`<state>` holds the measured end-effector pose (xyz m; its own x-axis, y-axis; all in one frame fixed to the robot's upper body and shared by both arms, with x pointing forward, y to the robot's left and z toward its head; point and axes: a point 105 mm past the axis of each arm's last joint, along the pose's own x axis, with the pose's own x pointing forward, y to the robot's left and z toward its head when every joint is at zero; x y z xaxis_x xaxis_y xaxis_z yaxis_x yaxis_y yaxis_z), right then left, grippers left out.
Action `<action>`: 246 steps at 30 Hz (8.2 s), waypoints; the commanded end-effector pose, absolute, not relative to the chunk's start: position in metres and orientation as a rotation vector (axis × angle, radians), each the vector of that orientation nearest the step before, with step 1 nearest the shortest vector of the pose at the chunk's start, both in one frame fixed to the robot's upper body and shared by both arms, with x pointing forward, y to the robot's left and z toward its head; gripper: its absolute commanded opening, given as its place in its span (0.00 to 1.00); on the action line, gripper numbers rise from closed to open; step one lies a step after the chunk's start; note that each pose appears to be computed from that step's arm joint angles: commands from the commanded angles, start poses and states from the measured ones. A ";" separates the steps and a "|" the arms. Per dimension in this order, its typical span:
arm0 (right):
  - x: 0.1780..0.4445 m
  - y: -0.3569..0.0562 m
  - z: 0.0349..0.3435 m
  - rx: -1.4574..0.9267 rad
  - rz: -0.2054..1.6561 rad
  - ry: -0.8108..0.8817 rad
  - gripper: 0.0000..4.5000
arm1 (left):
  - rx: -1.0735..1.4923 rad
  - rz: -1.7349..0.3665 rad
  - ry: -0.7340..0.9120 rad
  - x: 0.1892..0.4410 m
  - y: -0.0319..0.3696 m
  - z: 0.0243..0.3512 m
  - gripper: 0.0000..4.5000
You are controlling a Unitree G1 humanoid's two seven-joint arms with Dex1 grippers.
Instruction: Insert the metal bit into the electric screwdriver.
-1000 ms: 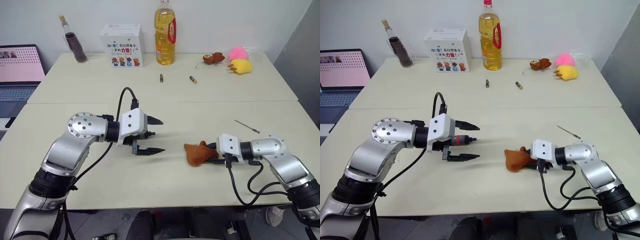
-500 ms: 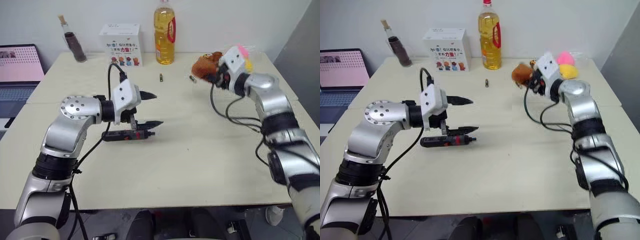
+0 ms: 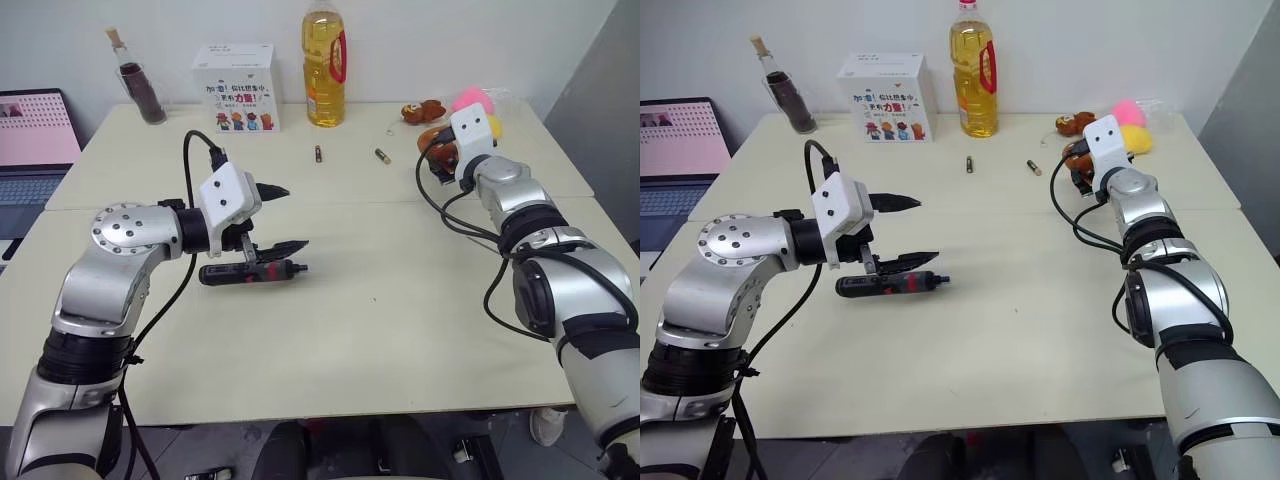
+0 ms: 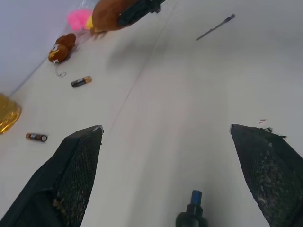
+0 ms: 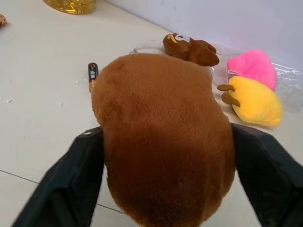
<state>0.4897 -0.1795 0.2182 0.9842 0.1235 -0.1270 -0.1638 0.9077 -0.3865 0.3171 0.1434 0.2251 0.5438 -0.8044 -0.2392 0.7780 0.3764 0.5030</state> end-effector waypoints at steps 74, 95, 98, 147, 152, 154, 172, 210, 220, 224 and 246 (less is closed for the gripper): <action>0.233 -0.068 0.136 -0.249 1.019 0.046 0.99 | 1.174 -1.301 0.652 0.390 0.142 0.133 1.00; 0.237 -0.070 0.140 -0.229 0.990 0.038 1.00 | 1.143 -1.369 0.728 0.379 0.143 0.108 0.58; 0.239 -0.071 0.142 -0.223 0.984 0.035 1.00 | 1.143 -1.355 0.716 0.381 0.142 0.109 0.44; 0.281 -0.101 0.232 -0.007 0.874 -0.141 1.00 | 0.037 -0.894 -0.099 0.317 0.096 0.174 0.38; 0.282 -0.105 0.231 -0.015 0.870 -0.132 1.00 | 0.062 -0.911 -0.054 0.305 0.102 0.167 0.38; 0.283 -0.107 0.230 -0.018 0.868 -0.129 1.00 | 0.076 -0.914 -0.021 0.299 0.108 0.162 0.38; 0.297 -0.126 0.231 -0.090 0.809 -0.133 1.00 | -0.009 -1.066 -0.282 0.332 0.030 0.239 0.38; 0.302 -0.172 0.188 -0.160 0.652 0.011 1.00 | 0.063 -0.989 -0.207 0.318 0.068 0.198 0.38; 0.334 -0.262 0.163 -0.451 0.428 0.294 1.00 | 0.033 -1.027 -0.245 0.326 0.041 0.197 0.38; 0.343 -0.279 0.162 -0.463 0.451 0.399 1.00 | 0.021 -1.027 -0.247 0.329 0.033 0.190 0.38; 0.387 -0.297 0.132 -0.661 0.642 0.944 1.00 | 0.015 -1.013 -0.215 0.318 0.019 0.163 0.38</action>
